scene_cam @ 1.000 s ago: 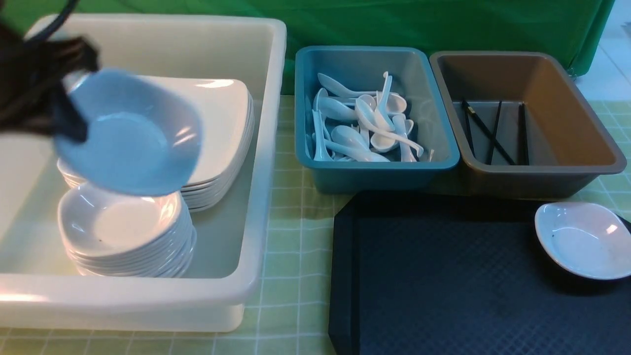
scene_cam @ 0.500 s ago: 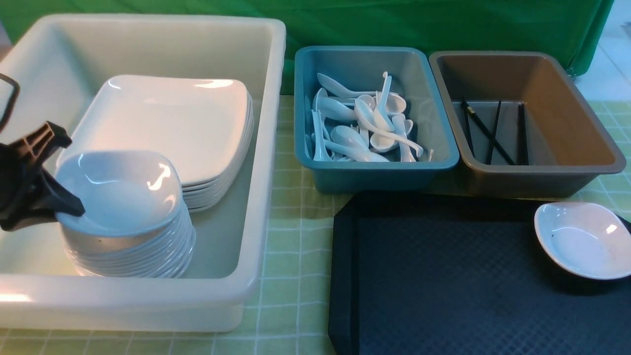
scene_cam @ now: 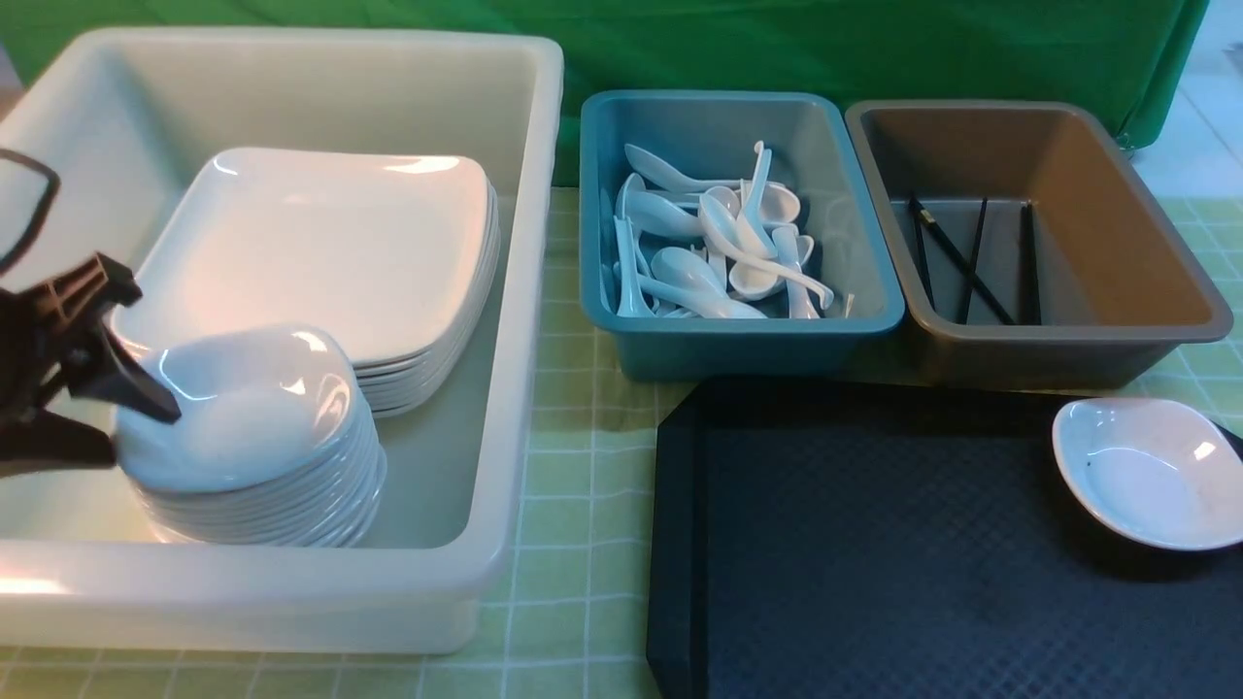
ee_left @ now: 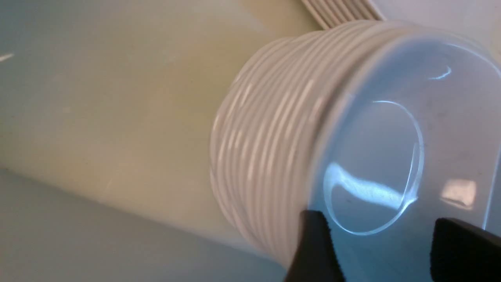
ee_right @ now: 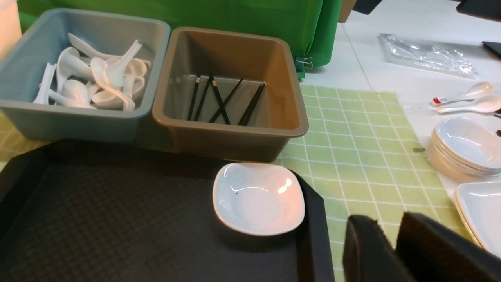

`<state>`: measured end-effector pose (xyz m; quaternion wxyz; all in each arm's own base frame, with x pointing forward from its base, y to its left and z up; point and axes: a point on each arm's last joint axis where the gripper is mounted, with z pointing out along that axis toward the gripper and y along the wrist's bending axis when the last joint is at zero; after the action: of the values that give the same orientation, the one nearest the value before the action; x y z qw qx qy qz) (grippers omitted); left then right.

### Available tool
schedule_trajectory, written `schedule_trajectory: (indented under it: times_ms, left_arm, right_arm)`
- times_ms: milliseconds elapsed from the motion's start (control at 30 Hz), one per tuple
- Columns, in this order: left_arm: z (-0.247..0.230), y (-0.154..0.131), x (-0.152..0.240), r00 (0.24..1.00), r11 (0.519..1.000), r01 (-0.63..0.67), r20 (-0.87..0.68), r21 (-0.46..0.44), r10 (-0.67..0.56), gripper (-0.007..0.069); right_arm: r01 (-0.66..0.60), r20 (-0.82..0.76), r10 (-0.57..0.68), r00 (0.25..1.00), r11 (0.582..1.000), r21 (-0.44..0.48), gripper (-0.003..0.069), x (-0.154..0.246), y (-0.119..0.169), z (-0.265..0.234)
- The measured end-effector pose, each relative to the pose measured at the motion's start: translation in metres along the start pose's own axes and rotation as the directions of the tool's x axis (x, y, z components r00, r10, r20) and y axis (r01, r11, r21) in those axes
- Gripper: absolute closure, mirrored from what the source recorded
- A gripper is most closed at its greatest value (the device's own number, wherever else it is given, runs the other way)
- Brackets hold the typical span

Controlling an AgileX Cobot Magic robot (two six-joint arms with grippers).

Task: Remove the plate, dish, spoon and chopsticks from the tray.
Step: Use the left arm to put the small plate into the large storage box on the left, then use the left arm to grab a small plate from the dinner plate

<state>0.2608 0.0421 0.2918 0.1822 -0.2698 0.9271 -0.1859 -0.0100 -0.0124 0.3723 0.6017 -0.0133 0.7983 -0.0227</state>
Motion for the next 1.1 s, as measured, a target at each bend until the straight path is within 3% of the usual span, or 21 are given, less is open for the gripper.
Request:
schedule_trajectory:
  times_ms: [133,233,367,433,567,700,767,867,1100]
  left_arm:
    - [-0.025,-0.016,-0.011,0.999,0.999,-0.046,0.018,0.022,0.046,0.0153]
    - [-0.040,-0.028,-0.018,0.997,0.996,-0.059,0.053,0.071,0.055,0.0123]
    - [-0.053,-0.063,-0.016,0.993,0.943,-0.115,0.063,0.313,0.100,0.0120]
    - [-0.049,-0.086,-0.008,0.985,0.904,-0.172,0.068,0.391,0.158,0.0136]
    - [-0.022,-0.130,0.016,0.962,0.855,-0.258,0.034,0.449,0.272,0.0225]
    - [0.031,-0.180,0.054,0.894,0.798,-0.360,-0.066,0.484,0.444,0.0440]
    - [0.063,-0.215,0.083,0.823,0.750,-0.431,-0.122,0.502,0.555,0.0575]
    - [0.093,-0.245,0.102,0.775,0.725,-0.455,-0.172,0.517,0.609,0.0626]
    - [0.162,-0.312,0.146,0.668,0.704,-0.527,-0.279,0.477,0.690,0.0639]
  right_arm:
    - [0.000,0.000,0.000,1.000,1.000,0.000,0.0534,0.000,0.000,0.000]
    - [0.000,0.000,0.000,1.000,1.000,0.000,0.0534,0.000,0.000,0.000]
    - [0.000,0.000,0.000,1.000,1.000,0.000,0.0534,0.000,0.000,0.000]
    - [0.000,0.000,0.000,1.000,1.000,0.000,0.0534,0.000,0.000,0.000]
    - [0.000,0.000,0.000,1.000,1.000,0.000,0.0534,0.000,0.000,0.000]
    - [0.000,0.000,0.000,1.000,1.000,0.000,0.0534,0.000,0.000,0.000]
    - [0.000,0.004,0.000,1.000,1.000,0.000,0.0534,0.000,0.000,0.000]
    - [0.000,0.007,0.000,1.000,1.000,0.000,0.0534,-0.001,0.000,0.000]
    - [-0.001,0.007,0.001,1.000,1.000,-0.001,0.0524,-0.001,0.000,0.000]
